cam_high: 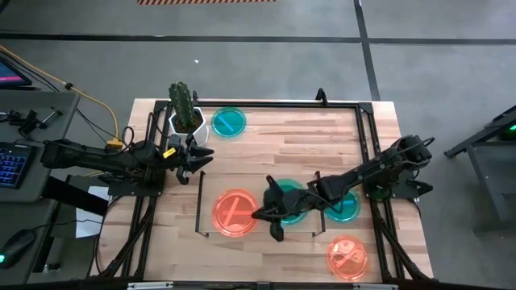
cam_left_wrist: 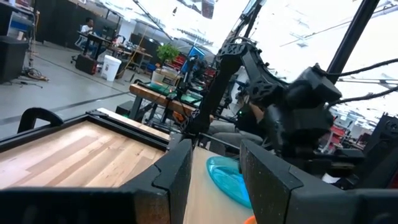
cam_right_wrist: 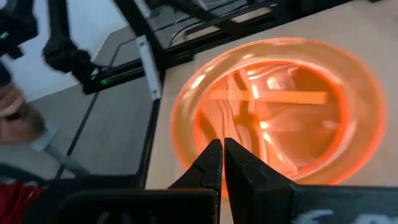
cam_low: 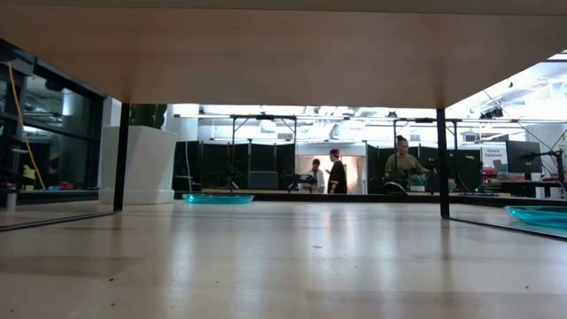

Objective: Place and stack plates onto a shelf
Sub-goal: Stack the top orange transparent plate on top of the orange transparent plate

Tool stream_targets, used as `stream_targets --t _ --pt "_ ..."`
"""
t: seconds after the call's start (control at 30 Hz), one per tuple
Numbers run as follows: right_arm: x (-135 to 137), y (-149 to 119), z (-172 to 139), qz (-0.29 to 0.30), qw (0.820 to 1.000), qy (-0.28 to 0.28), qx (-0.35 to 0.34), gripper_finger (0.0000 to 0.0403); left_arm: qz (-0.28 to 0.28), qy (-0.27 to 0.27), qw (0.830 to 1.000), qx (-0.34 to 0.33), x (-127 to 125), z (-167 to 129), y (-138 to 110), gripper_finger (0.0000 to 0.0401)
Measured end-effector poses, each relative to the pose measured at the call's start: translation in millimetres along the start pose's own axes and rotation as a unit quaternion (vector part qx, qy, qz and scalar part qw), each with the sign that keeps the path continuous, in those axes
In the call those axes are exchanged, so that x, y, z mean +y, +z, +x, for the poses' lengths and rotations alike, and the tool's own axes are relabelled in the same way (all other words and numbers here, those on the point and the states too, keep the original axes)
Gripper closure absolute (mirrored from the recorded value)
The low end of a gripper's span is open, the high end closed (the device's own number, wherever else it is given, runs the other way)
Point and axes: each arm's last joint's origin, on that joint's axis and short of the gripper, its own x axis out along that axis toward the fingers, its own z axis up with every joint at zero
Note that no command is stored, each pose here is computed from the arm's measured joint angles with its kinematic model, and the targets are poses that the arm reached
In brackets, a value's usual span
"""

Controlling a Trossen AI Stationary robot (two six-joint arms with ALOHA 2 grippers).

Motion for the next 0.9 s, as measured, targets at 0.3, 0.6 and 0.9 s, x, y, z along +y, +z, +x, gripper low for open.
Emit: stream_targets --t 0.3,0.6,0.9 --pt "32.2 -20.9 -3.1 -0.070 0.995 0.061 0.029 0.0403 0.000 0.001 1.000 0.000 0.1 0.0 0.1 0.0272" --pt "45.4 -22.5 21.9 -0.115 0.991 0.017 0.068 0.0403 0.000 0.001 1.000 0.000 0.1 0.0 0.1 0.0272" --pt "59.4 -2.2 39.4 -0.159 0.977 -0.059 0.125 0.0403 0.001 0.002 1.000 0.004 0.3 0.0 -0.8 0.0272"
